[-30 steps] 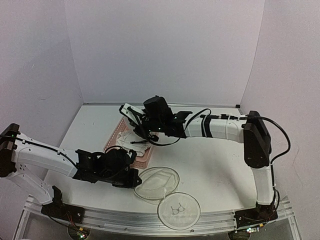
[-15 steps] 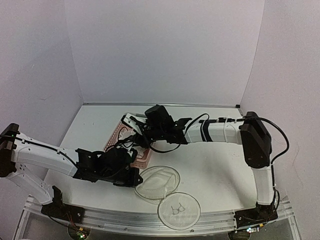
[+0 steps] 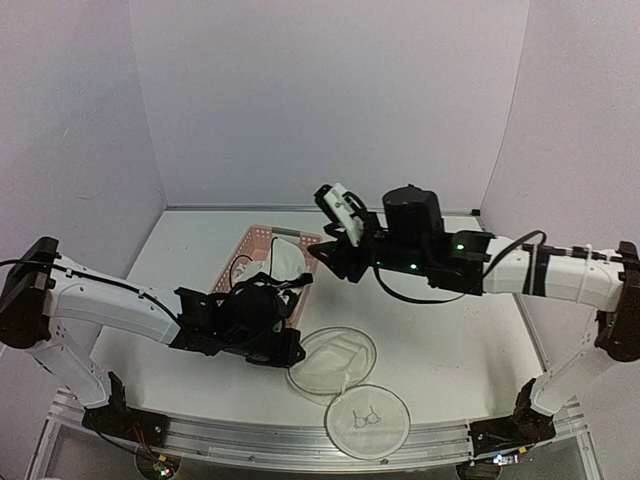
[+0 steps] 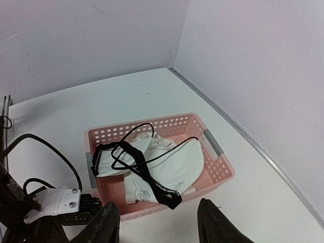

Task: Unzip the laundry bag and remove the bra
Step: Adjust the laundry bag at the center of the board.

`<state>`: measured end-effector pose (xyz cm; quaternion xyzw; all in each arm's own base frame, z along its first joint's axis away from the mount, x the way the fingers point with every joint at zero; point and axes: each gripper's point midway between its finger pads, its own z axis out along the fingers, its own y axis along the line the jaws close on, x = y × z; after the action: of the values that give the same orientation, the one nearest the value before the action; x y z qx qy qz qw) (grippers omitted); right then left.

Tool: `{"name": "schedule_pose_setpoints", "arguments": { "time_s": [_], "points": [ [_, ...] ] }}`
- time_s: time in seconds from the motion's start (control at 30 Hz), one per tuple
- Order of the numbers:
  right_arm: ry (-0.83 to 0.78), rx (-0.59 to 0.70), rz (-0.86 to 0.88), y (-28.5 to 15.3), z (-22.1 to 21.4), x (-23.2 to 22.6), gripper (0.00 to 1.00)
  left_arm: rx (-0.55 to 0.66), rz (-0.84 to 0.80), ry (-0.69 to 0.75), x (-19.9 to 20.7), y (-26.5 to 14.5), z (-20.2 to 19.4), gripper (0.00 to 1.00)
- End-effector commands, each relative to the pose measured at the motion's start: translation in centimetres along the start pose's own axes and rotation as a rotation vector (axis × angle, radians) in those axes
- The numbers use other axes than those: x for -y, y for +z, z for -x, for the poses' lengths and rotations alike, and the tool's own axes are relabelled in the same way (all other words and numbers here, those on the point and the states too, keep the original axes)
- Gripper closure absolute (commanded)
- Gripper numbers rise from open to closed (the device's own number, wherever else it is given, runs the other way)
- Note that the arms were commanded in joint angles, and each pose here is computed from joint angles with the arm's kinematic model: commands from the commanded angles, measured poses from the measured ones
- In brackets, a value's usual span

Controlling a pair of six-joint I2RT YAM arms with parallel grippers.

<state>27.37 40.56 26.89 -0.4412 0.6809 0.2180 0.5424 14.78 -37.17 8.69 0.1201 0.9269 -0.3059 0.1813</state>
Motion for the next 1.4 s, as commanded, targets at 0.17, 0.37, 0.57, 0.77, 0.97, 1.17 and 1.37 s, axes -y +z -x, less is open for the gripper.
{"name": "schedule_pose_setpoints", "arguments": {
  "time_s": [0.17, 0.37, 0.57, 0.77, 0.97, 1.17, 1.37],
  "points": [
    [0.328, -0.073, -0.229, -8.2, -5.7, 3.2, 0.42, 0.041, -0.024, 0.121, 4.6, 1.3, 4.6, 1.00],
    [0.555, -0.157, -0.301, -12.7, -10.3, 3.5, 0.38, 0.074, -0.010, 0.106, 4.0, 2.7, 8.6, 1.00],
    [0.721, -0.233, -0.300, -15.6, -14.8, 2.1, 0.36, 0.090, -0.018, 0.139, 4.0, 3.6, 11.6, 1.00],
    [0.905, -0.306, -0.232, -16.4, -18.5, -0.4, 0.36, 0.086, -0.020, 0.162, 3.8, 4.8, 13.4, 1.00],
    [1.025, -0.465, -0.160, -15.8, -22.4, -3.5, 0.40, 0.084, -0.014, 0.160, 3.4, 5.9, 14.5, 1.00],
    [1.115, -0.567, -0.083, -15.1, -25.1, -6.1, 0.41, 0.080, 0.001, 0.152, 2.3, 6.1, 14.8, 1.00],
    [1.205, -0.594, -0.008, -14.3, -26.4, -7.7, 0.43, 0.068, 0.016, 0.144, 1.4, 6.1, 14.3, 1.00]
  ]
}}
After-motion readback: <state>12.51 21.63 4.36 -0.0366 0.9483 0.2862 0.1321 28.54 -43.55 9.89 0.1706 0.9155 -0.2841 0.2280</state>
